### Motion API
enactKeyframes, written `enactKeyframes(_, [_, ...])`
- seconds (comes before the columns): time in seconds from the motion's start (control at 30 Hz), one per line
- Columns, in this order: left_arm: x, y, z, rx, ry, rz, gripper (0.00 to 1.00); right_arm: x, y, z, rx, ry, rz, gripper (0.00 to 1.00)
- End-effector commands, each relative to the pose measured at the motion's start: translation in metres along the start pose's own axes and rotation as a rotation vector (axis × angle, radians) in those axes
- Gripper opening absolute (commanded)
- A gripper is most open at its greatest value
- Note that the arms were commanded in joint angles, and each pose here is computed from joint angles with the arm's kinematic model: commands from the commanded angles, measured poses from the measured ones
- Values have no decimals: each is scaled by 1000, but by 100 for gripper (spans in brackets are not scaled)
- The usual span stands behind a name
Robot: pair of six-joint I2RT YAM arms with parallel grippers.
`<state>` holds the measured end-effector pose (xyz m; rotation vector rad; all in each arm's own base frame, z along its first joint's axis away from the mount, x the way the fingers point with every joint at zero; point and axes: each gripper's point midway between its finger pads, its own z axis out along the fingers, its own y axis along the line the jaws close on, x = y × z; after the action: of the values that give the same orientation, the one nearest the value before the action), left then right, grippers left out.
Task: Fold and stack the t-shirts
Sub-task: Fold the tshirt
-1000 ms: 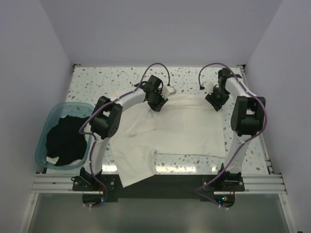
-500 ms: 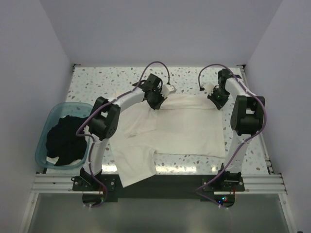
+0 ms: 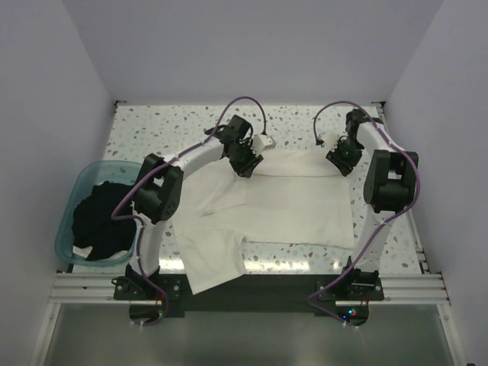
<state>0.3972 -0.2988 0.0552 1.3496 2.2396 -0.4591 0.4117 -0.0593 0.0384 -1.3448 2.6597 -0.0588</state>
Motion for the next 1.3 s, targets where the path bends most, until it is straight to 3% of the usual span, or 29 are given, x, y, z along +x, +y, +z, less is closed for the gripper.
enactKeyframes(0.0, [-8,-12,-24,83,-32,10,43,-5,7,-24,-35,-43,-35,44])
enactKeyframes(0.03, [-9,-10,-31,91,-50,-5,48,-9,10,-28,-48,-64,-38,47])
enactKeyframes(0.2, [-11,29,-85,19,-157,-128,50,-37,-5,-58,-6,-173,105,50])
enactKeyframes(0.33, [28,71,-103,-94,-136,-254,49,-55,-14,-53,10,-177,231,39])
enactKeyframes(0.5, [87,109,-101,-173,-19,-415,43,-64,-11,-26,48,-127,288,28])
enactKeyframes(0.77, [145,151,-85,-258,93,-538,40,-58,-8,24,120,-8,250,25])
enactKeyframes(1.07, [172,185,-51,-298,159,-590,35,-67,-56,60,293,39,218,22])
enactKeyframes(1.2, [169,222,-37,-330,145,-598,34,-83,-82,75,361,9,224,18])
enactKeyframes(1.27, [148,245,-35,-334,88,-572,33,-96,-98,66,404,-26,242,16])
